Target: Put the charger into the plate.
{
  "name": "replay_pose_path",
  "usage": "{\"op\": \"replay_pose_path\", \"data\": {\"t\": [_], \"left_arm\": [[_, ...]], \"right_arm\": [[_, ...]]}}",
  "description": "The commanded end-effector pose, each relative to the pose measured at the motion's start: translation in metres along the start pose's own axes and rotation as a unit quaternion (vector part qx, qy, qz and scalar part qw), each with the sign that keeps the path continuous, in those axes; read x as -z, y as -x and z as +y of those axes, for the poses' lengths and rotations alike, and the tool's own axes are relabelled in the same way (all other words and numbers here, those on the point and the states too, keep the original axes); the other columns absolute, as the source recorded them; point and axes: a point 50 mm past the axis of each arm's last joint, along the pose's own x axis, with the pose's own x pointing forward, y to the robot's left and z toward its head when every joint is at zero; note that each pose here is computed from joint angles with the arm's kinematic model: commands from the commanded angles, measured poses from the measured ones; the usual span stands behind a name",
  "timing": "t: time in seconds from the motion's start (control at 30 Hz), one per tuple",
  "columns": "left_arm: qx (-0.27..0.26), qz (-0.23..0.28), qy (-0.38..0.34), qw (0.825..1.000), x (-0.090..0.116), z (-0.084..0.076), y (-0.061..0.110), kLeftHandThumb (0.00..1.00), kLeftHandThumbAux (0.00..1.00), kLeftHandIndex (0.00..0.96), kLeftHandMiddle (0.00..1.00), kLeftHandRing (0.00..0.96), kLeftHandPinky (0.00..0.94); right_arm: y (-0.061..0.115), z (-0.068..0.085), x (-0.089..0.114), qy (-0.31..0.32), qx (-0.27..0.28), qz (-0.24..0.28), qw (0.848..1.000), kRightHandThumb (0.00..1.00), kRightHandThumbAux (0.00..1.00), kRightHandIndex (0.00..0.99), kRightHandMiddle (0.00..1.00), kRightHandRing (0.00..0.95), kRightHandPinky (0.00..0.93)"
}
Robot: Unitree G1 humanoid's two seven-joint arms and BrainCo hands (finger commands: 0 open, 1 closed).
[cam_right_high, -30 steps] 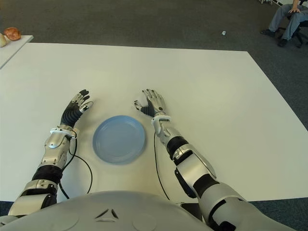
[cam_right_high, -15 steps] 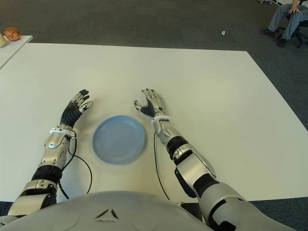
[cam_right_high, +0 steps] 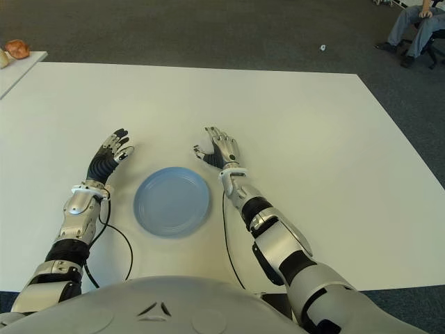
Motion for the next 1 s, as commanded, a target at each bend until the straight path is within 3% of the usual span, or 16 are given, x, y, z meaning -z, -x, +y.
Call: {"op": "replay_pose_path", "data": {"t": [0.03, 0.27, 0.37, 0.47, 0.6, 1.0], "left_arm": [[-0.006, 0.011, 0.0, 1.0, 0.003, 0.001, 0.004, 0.0, 0.573, 0.0, 0.031, 0.013, 0.008], [-0.006, 0.008, 0.002, 1.0, 0.002, 0.001, 0.004, 0.0, 0.579, 0.0, 0.032, 0.014, 0.011], [-0.006, 0.003, 0.003, 1.0, 0.001, 0.001, 0.004, 0.0, 0.578, 0.0, 0.03, 0.014, 0.012], [-0.007, -0.001, 0.003, 1.0, 0.0, 0.001, 0.005, 0.0, 0.577, 0.0, 0.031, 0.015, 0.014], [-0.009, -0.007, 0.005, 1.0, -0.002, 0.0, 0.005, 0.0, 0.572, 0.0, 0.033, 0.017, 0.017], [-0.02, -0.02, 0.018, 0.999, -0.004, -0.001, 0.006, 0.0, 0.526, 0.025, 0.047, 0.026, 0.035]], "right_arm": [[0.01, 0.009, 0.01, 0.004, -0.017, 0.014, 1.0, 0.399, 0.355, 0.139, 0.265, 0.362, 0.483], [0.008, 0.006, 0.011, -0.013, -0.01, 0.018, 1.0, 0.52, 0.373, 0.264, 0.455, 0.541, 0.645], [0.006, 0.003, 0.013, -0.016, -0.01, 0.024, 1.0, 0.59, 0.465, 0.357, 0.633, 0.665, 0.729], [0.005, 0.001, 0.014, -0.01, -0.007, 0.037, 0.999, 0.666, 0.596, 0.41, 0.722, 0.737, 0.785], [0.003, 0.0, 0.015, 0.001, -0.005, 0.051, 0.999, 0.815, 0.655, 0.414, 0.601, 0.768, 0.814], [-0.001, -0.004, 0.017, -0.016, -0.009, 0.084, 0.996, 0.857, 0.674, 0.404, 0.536, 0.828, 0.797]]}}
